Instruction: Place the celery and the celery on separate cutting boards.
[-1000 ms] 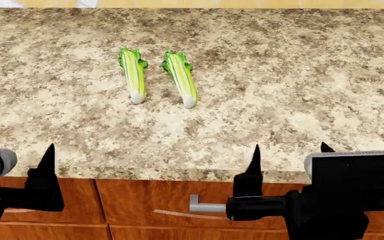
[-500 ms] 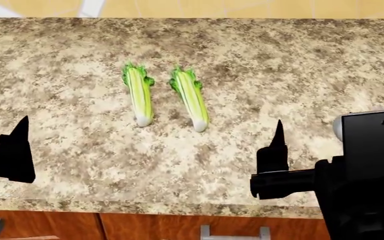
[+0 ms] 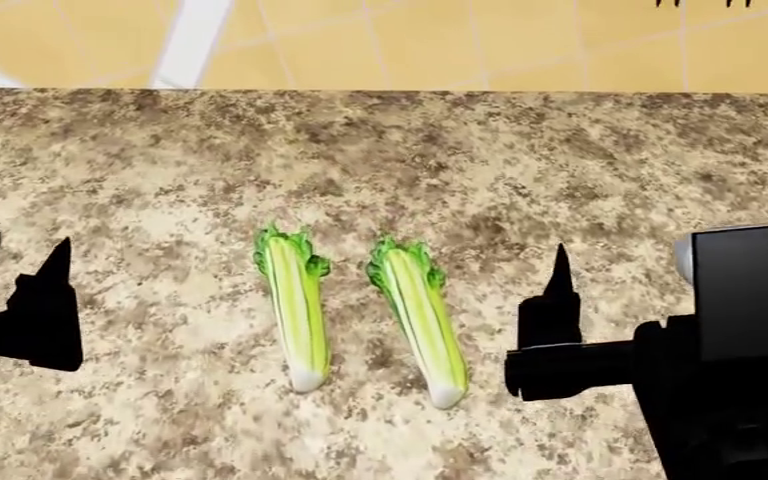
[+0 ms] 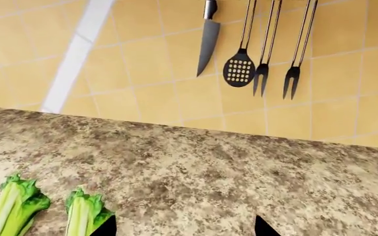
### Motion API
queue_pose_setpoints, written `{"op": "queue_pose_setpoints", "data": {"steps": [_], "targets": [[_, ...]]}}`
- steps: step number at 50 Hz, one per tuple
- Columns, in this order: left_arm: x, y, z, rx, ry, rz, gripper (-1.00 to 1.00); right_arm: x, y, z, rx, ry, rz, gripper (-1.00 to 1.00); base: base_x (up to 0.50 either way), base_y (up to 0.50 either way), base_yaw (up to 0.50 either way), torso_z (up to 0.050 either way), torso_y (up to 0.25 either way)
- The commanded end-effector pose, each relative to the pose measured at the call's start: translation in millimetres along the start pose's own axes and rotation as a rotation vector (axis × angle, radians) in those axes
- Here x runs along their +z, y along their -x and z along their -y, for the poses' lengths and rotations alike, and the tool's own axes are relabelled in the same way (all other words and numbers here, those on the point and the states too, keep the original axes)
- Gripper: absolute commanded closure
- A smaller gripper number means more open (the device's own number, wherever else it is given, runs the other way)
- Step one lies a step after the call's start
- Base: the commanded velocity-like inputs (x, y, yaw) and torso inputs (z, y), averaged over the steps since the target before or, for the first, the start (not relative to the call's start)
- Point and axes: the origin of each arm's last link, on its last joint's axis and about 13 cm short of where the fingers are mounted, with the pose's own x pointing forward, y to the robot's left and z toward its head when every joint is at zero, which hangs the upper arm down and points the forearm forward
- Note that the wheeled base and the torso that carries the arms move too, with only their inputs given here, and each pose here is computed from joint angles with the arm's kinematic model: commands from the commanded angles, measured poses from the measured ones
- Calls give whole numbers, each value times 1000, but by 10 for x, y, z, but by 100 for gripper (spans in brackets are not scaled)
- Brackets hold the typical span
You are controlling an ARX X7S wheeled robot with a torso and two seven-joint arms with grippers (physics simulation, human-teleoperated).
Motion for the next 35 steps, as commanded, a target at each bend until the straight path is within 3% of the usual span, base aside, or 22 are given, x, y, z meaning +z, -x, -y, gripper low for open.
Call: {"op": "queue_pose_setpoints", "data": {"steps": [1,5,11,12,21,28,35], "targets": [[34,-3,32,-35,35,24,-100,-1,-4,5,17,-22,-3,-100,500,113,0,0,0],[56,-6,38,-42,47,31,-100,16,-18,-17,41,-27,-8,-100,279,86,0,0,0],[72,-39,85,-53,43,25,-100,54,-100,-168,141,7,-159,-100,0,0,0,0,2],[79,-43,92,-55,41,22,-100,27,-132,-205,175,-20,-217,-100,0,0,0,0,0],[31,-70,125,-53,34,-13,-100,-94,-324,-397,219,-25,-363,-100,0,0,0,0,0],[6,-67,119,-58,39,-20,-100,-188,-427,-538,264,-47,-415,-100,0,0,0,0,0],[-11,-72,123,-61,39,-25,-100,-313,-529,-559,261,-65,-453,-100,0,0,0,0,0]]}}
